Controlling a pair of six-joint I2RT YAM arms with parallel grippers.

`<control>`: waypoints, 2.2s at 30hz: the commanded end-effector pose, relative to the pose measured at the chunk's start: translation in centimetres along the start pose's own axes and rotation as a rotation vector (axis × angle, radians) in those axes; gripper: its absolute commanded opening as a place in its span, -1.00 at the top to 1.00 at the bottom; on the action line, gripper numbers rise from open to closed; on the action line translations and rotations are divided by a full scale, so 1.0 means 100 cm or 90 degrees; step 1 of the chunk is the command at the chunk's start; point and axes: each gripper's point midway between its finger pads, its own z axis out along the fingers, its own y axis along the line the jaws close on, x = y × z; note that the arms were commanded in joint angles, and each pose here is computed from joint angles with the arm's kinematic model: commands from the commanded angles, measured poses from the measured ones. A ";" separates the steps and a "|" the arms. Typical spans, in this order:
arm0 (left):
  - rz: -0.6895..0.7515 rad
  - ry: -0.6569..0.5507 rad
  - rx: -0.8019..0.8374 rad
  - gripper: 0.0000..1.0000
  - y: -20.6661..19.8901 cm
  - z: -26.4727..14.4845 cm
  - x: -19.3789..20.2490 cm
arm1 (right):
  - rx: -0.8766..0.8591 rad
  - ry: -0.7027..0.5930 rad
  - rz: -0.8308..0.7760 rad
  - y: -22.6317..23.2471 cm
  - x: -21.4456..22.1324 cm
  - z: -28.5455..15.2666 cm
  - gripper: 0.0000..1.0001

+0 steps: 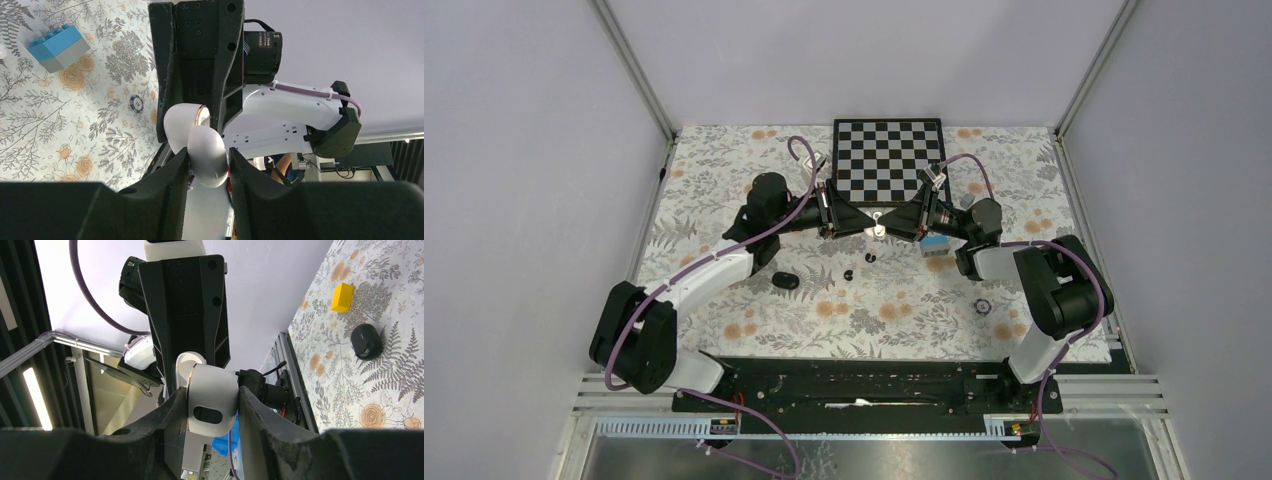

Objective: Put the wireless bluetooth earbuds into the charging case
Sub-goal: Adjust the charging case.

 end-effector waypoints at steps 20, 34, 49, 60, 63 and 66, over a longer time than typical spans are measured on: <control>0.034 -0.041 0.038 0.24 -0.013 -0.005 -0.005 | -0.068 0.012 -0.111 0.033 0.007 -0.002 1.00; 0.039 -0.047 0.045 0.19 -0.020 -0.007 -0.006 | -0.068 0.013 -0.114 0.032 0.007 -0.002 1.00; 0.034 -0.040 0.028 0.18 -0.012 -0.005 -0.004 | -0.068 0.013 -0.116 0.033 0.008 -0.003 1.00; 0.032 -0.045 0.027 0.50 -0.012 -0.006 -0.005 | -0.066 0.013 -0.113 0.031 0.008 -0.003 1.00; 0.031 -0.045 0.025 0.46 -0.011 -0.006 -0.005 | -0.066 0.015 -0.112 0.031 0.008 -0.002 1.00; 0.031 -0.041 0.025 0.26 -0.011 -0.005 -0.005 | -0.067 0.014 -0.113 0.032 0.008 -0.003 1.00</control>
